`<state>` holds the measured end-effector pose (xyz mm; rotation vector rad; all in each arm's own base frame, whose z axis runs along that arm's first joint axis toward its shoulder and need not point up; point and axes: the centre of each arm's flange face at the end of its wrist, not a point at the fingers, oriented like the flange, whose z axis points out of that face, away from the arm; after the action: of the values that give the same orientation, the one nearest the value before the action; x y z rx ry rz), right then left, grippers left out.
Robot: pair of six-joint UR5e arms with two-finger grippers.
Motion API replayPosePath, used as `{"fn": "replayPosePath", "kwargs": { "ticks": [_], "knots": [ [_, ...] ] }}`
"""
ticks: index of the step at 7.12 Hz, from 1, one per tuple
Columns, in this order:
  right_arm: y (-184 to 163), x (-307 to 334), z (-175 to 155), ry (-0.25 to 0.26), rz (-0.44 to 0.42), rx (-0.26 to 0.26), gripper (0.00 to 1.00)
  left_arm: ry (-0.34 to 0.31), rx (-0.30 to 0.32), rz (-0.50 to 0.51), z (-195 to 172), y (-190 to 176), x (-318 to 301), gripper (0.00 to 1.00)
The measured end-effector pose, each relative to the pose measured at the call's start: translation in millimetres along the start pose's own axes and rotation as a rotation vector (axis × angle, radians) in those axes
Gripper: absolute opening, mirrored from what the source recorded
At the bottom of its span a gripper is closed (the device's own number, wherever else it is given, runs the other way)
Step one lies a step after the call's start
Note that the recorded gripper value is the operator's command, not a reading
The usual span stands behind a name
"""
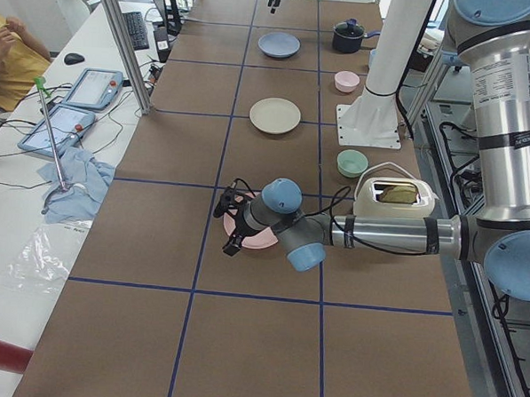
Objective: Stack three plates with pink and blue
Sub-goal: 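Reach the left gripper down to the pink plate's rim and grasp it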
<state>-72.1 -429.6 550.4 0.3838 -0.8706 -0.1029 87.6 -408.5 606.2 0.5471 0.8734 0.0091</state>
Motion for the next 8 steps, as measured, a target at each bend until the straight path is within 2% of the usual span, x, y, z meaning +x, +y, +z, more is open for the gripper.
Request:
{"fn": "replayPosePath", "kwargs": {
  "ticks": [3,5,6,7,8],
  "knots": [
    [3,2,1,0.002,0.006,-0.003,1.00,-0.026,-0.024,-0.135,52,44,26,0.82],
    [5,3,1,0.003,0.008,-0.005,1.00,-0.034,-0.045,-0.171,73,66,32,0.72],
    [5,3,1,0.003,0.008,-0.005,1.00,-0.036,-0.052,-0.171,81,74,32,0.63],
    [5,3,1,0.003,0.007,-0.005,1.00,-0.038,-0.055,-0.168,86,79,33,0.41],
    [5,2,1,0.002,0.007,-0.004,1.00,-0.038,-0.059,-0.164,89,82,34,0.08]
  ]
}}
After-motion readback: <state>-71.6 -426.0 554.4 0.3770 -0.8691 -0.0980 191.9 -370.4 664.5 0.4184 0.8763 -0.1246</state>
